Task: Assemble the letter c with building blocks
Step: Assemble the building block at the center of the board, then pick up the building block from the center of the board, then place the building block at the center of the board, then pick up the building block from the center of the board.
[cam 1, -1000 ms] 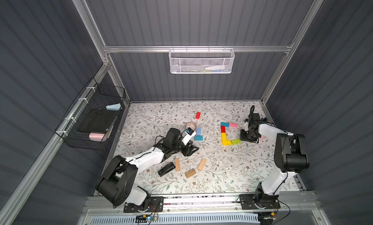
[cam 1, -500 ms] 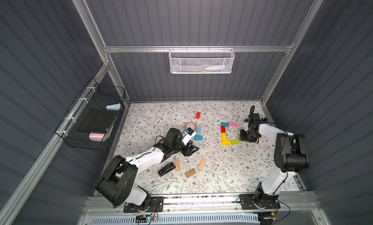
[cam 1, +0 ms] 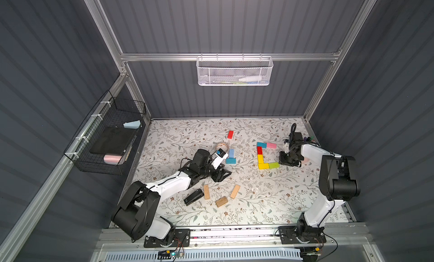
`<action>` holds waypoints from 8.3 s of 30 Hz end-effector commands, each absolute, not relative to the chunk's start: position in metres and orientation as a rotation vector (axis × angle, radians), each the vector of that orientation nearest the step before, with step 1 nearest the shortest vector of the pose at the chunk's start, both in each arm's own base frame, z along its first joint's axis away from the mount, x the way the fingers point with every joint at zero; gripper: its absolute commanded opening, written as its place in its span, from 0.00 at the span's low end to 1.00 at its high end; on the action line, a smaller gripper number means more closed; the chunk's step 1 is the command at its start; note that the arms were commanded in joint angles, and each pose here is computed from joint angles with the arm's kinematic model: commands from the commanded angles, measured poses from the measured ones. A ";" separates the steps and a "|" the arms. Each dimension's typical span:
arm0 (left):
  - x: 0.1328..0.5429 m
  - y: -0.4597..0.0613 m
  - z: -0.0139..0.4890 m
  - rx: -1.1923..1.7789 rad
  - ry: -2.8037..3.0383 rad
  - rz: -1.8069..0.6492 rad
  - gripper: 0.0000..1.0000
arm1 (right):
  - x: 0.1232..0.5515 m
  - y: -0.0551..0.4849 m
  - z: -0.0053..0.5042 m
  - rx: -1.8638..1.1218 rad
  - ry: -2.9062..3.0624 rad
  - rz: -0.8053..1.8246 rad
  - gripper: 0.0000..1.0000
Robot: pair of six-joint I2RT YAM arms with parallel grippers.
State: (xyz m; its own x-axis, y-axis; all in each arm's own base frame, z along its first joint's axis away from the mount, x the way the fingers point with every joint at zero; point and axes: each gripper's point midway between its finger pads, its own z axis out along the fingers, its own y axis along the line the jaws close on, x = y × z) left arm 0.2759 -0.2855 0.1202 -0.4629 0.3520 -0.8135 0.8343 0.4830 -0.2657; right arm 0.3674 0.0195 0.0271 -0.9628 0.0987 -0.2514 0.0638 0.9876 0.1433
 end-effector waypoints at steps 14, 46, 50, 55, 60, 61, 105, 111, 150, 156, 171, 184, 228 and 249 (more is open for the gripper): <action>0.292 -0.281 0.126 0.889 2.026 -0.793 0.65 | 0.366 0.043 0.108 0.175 2.609 0.487 0.58; 0.315 -0.226 0.158 0.259 2.234 -0.634 0.65 | 0.310 0.117 0.137 0.021 2.489 0.730 0.68; 0.309 -0.220 0.154 0.272 2.269 -0.598 0.65 | 0.308 0.120 0.137 -0.002 2.493 0.749 0.65; 0.302 -0.213 0.143 0.274 2.367 -0.543 0.64 | 0.305 0.122 0.136 -0.013 2.508 0.743 0.65; 0.291 -0.200 0.131 0.155 2.499 -0.478 0.63 | 0.299 0.128 0.132 -0.017 2.541 0.754 0.62; 0.288 -0.199 0.128 0.136 2.523 -0.474 0.63 | 0.298 0.129 0.131 -0.019 2.548 0.755 0.62; 0.232 -0.177 0.048 -0.066 3.013 -0.181 0.50 | 0.300 0.150 0.110 -0.096 2.592 0.811 0.64; 0.226 -0.175 0.035 -0.095 3.041 -0.170 0.46 | 0.302 0.152 0.111 -0.109 2.589 0.816 0.64; 0.257 -0.205 0.021 0.004 3.075 -0.234 0.14 | 0.301 0.155 0.110 -0.096 2.582 0.842 0.59; 0.286 -0.205 0.024 0.017 3.054 -0.223 0.14 | 0.299 0.164 0.113 -0.127 2.574 0.859 0.59; 0.340 -0.194 0.023 0.031 3.026 -0.260 0.15 | 0.296 0.179 0.123 -0.162 2.556 0.871 0.58; 0.357 -0.196 0.020 0.056 3.003 -0.259 0.17 | 0.291 0.197 0.120 -0.176 2.567 0.889 0.59; 0.271 -0.175 0.087 0.022 2.881 -0.579 0.63 | 0.347 0.298 0.058 -0.048 2.711 0.374 0.87; 0.258 -0.183 0.087 0.004 2.827 -0.742 0.66 | 0.373 0.321 0.026 -0.090 2.759 0.202 0.77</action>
